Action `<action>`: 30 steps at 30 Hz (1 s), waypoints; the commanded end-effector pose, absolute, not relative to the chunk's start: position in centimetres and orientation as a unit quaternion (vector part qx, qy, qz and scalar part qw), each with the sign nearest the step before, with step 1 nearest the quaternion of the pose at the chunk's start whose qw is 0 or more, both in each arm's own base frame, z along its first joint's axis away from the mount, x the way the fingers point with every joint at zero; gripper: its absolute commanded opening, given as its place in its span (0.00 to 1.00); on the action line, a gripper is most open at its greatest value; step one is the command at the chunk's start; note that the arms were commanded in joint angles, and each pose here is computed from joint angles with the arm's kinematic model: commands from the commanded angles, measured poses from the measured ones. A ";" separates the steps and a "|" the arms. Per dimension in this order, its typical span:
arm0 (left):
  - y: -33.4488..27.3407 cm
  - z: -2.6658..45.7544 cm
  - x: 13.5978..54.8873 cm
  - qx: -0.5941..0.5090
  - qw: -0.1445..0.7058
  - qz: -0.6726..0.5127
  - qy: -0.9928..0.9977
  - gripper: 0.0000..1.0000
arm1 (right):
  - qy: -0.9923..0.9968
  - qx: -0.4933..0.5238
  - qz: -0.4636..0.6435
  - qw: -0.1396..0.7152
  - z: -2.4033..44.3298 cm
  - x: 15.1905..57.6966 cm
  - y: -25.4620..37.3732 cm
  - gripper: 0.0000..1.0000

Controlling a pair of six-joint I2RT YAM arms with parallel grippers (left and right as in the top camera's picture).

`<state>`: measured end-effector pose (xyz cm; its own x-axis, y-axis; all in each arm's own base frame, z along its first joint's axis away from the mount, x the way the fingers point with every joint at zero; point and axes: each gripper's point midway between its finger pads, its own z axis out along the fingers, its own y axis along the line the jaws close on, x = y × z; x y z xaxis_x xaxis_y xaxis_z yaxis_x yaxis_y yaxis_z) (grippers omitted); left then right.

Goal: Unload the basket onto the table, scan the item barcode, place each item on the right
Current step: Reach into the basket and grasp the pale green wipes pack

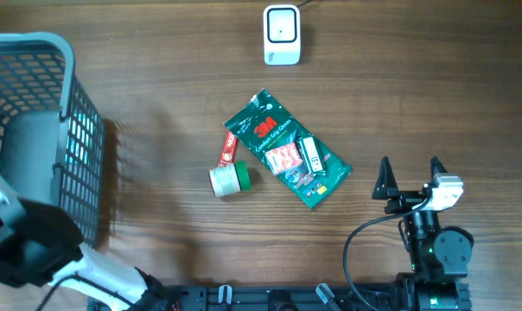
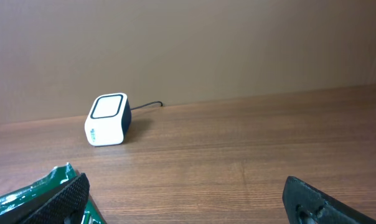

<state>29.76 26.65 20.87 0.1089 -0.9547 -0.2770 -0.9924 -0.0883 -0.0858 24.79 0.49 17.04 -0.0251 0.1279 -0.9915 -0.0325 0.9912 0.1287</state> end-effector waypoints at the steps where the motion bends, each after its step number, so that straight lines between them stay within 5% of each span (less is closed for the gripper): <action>1: 25.0 13.7 31.2 -0.603 0.047 0.034 0.796 1.00 | 0.712 0.035 0.059 0.699 17.1 24.8 0.5 1.00; 13: 21.7 3.1 30.6 -0.639 0.004 -0.033 0.769 0.99 | 0.712 0.035 0.059 0.699 17.1 24.8 0.5 1.00; 15: 21.5 2.5 30.7 -0.639 0.007 -0.036 0.769 0.90 | 0.712 0.035 0.059 0.699 17.1 24.8 0.5 1.00; 20: 21.2 1.1 30.2 -0.638 0.005 -0.036 0.769 0.44 | 0.712 0.035 0.059 0.699 17.1 24.8 0.5 1.00; 22: 20.9 0.8 29.8 -0.635 -0.001 -0.035 0.771 0.08 | 0.712 0.035 0.059 0.699 17.1 24.8 0.5 1.00; 25: 21.1 1.9 29.6 -0.636 0.004 -0.035 0.771 0.04 | 0.712 0.035 0.059 0.699 17.1 24.8 0.5 1.00; 30: 25.0 12.9 29.2 -0.676 0.101 -0.036 0.729 0.04 | 0.712 0.035 0.059 0.699 17.1 24.8 0.5 1.00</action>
